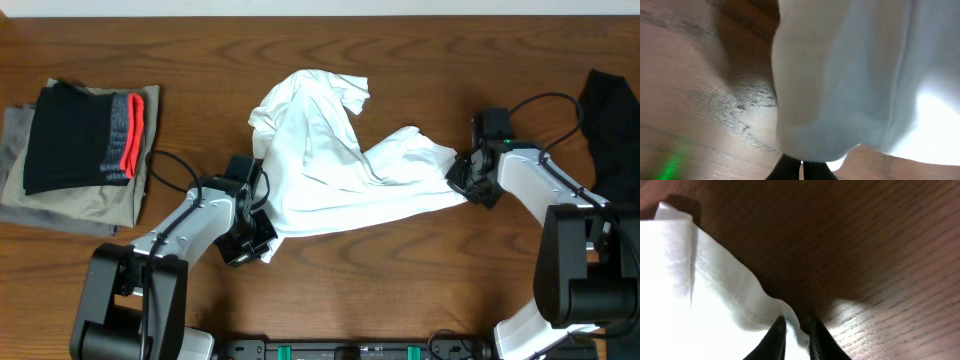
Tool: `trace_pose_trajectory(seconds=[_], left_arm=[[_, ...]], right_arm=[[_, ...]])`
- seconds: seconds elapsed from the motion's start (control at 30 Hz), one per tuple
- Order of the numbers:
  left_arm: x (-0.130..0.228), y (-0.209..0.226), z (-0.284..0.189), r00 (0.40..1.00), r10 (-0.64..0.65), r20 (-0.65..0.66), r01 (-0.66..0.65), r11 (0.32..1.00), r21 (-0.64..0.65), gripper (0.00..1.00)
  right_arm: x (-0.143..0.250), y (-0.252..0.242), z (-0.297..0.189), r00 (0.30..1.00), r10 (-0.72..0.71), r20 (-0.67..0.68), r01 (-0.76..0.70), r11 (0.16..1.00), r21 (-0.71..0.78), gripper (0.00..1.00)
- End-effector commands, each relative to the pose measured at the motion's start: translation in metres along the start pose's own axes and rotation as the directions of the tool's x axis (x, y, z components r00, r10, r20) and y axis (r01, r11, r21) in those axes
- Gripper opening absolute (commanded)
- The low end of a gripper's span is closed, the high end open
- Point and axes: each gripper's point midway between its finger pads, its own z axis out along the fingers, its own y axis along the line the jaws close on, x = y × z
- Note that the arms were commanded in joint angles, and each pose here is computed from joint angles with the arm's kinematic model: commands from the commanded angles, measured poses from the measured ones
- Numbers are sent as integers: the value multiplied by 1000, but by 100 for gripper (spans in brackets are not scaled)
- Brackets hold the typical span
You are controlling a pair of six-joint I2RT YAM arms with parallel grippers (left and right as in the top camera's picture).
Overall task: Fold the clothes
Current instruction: 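Grasp the shirt's right corner with the right gripper, then lift the shirt with both grippers, stretch it, and lay it down upper right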
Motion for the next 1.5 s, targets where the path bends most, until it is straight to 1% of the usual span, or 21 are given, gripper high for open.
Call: trace_pose_trajectory(seconds=[0.0,0.03,0.07,0.23,0.33,0.4,0.57,0.7,0.83,0.9,0.97,1.07,1.13,1.33,1.47], left_arm=[[-2,21,10,1000,-4,3,5,996,-93,6],[-1,21,10,1000,-4,3,5,996,-94,6],[-1,21,10,1000,-4,3,5,996,-94,6],[1,22,5,1000,-5,-3,5,995,-99,6],[1,19,-8,999,35,2,-35,995,-91,6],[2,16,-19,999,42,16,-41,996,-80,6],[2,5,-60,989,97,115,-97,995,-4,6],[0,-10,-109,957,147,251,-172,982,82,6],[1,-29,-176,892,164,421,-257,950,175,6],[2,-38,-213,847,167,505,-308,928,210,6],[7,-47,-258,789,159,593,-364,899,242,6],[12,-53,-311,712,135,689,-418,871,260,6],[18,-54,-346,659,108,744,-446,853,271,6],[47,-51,-424,543,32,839,-520,797,307,6],[67,-43,-467,461,-29,887,-566,760,319,6]], right_arm=[[36,-21,31,991,22,-131,-12,997,78,8],[36,-21,31,991,24,-132,-14,997,79,3],[36,-22,30,991,26,-133,-15,997,81,2],[30,-29,20,993,49,-111,-34,991,130,1],[17,-31,0,996,50,-73,-38,987,157,1],[8,-29,-17,997,55,-47,-48,988,150,1],[-18,-18,-70,996,72,42,-75,995,71,1],[-35,-12,-123,986,52,161,-54,999,6,1],[-50,-1,-188,957,25,288,1,996,-89,1],[-57,1,-224,934,31,355,16,992,-128,1],[-62,5,-263,907,28,421,48,984,-170,1],[-67,9,-313,866,26,499,95,972,-214,1],[-68,10,-342,841,22,541,124,965,-232,1],[-64,6,-423,753,29,657,203,940,-275,1],[-58,-5,-474,680,79,729,217,928,-303,1]])
